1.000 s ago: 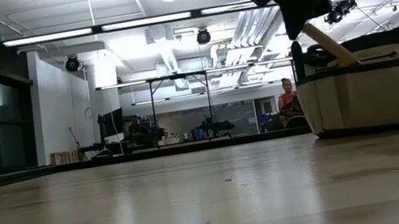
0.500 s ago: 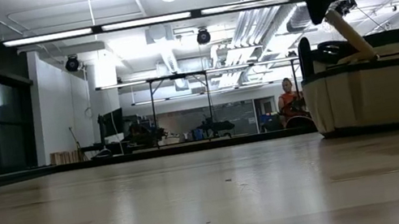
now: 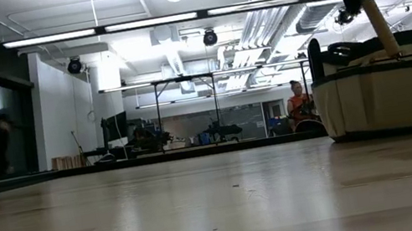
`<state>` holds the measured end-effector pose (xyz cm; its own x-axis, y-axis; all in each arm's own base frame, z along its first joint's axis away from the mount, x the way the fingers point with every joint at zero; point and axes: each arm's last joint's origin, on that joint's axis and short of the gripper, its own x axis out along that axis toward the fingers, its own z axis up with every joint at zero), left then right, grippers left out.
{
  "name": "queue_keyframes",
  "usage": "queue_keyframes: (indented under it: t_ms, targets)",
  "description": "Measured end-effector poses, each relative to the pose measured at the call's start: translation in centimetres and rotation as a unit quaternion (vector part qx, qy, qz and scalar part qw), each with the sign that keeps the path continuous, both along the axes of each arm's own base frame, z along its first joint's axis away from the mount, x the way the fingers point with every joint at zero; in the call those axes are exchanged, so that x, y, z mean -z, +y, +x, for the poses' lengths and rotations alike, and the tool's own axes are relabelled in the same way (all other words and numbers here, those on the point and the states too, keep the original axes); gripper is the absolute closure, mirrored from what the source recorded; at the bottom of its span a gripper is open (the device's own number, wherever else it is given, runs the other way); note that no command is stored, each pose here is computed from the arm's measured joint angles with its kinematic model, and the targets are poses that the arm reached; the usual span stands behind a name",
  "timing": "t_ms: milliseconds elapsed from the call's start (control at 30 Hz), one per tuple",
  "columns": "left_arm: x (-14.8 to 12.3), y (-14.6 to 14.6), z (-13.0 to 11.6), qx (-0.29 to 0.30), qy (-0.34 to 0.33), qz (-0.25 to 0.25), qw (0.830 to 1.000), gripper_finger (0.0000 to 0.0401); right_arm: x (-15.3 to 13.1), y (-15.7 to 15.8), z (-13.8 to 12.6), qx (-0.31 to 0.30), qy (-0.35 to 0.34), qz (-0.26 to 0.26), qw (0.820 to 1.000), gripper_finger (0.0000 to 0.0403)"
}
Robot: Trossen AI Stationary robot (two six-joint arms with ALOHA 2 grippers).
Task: Pick & Place Garden tools in Gardening bag
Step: Put the hand rake into the gardening bag
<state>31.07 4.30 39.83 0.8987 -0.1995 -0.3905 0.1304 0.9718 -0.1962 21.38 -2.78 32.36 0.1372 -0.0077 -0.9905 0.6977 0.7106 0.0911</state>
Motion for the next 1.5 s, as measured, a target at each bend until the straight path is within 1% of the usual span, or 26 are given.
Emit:
queue_keyframes:
  t_ms: [233, 400, 500, 600, 700, 833, 933, 1067, 1200, 1333, 1500]
  targets:
    - [0.0, 0.0, 0.0, 0.0, 0.0, 0.0, 1.0, 0.0214, 0.0, -0.2, 0.0, 0.005, 0.002, -0.032, 0.999, 0.0401]
    - [0.0, 0.0, 0.0, 0.0, 0.0, 0.0, 1.0, 0.0214, 0.0, -0.2, 0.1, 0.005, 0.0, -0.036, 0.999, 0.0401]
    - [0.0, 0.0, 0.0, -0.001, 0.0, 0.0, 1.0, 0.0214, 0.0, -0.3, 0.1, 0.02, 0.0, -0.052, 0.998, 0.04]
    - [0.0, 0.0, 0.0, 0.0, 0.0, 0.0, 1.0, 0.0214, -0.5, -0.4, -0.2, 0.03, -0.023, -0.067, 0.997, 0.04]
    - [0.1, 0.0, 0.0, -0.001, 0.006, -0.001, 1.0, 0.0214, -1.6, 0.1, -1.2, 0.045, -0.065, -0.08, 0.994, 0.04]
    - [0.3, 0.0, -0.1, -0.004, 0.015, -0.001, 1.0, 0.0214, -3.5, 1.4, -3.1, 0.054, -0.138, -0.123, 0.981, 0.04]
    - [0.3, 0.0, -0.2, -0.003, 0.019, 0.004, 1.0, 0.0214, -4.2, 2.6, -4.7, 0.064, -0.184, -0.17, 0.966, 0.04]
    - [1.0, 0.0, 0.1, 0.004, 0.011, 0.01, 1.0, 0.0214, -2.8, 4.0, -6.5, 0.079, -0.226, -0.199, 0.95, 0.04]
    - [2.2, 0.1, 0.4, 0.007, 0.004, 0.006, 1.0, 0.0214, -0.7, 5.3, -7.4, 0.062, -0.264, -0.212, 0.939, 0.04]
    - [3.2, 0.0, 0.7, 0.014, -0.003, -0.012, 1.0, 0.0214, 0.6, 6.2, -7.7, 0.06, -0.313, -0.222, 0.921, 0.04]
    - [4.2, -0.1, 0.6, 0.037, -0.014, -0.033, 0.999, 0.0214, 1.4, 6.7, -9.0, 0.07, -0.351, -0.24, 0.902, 0.04]
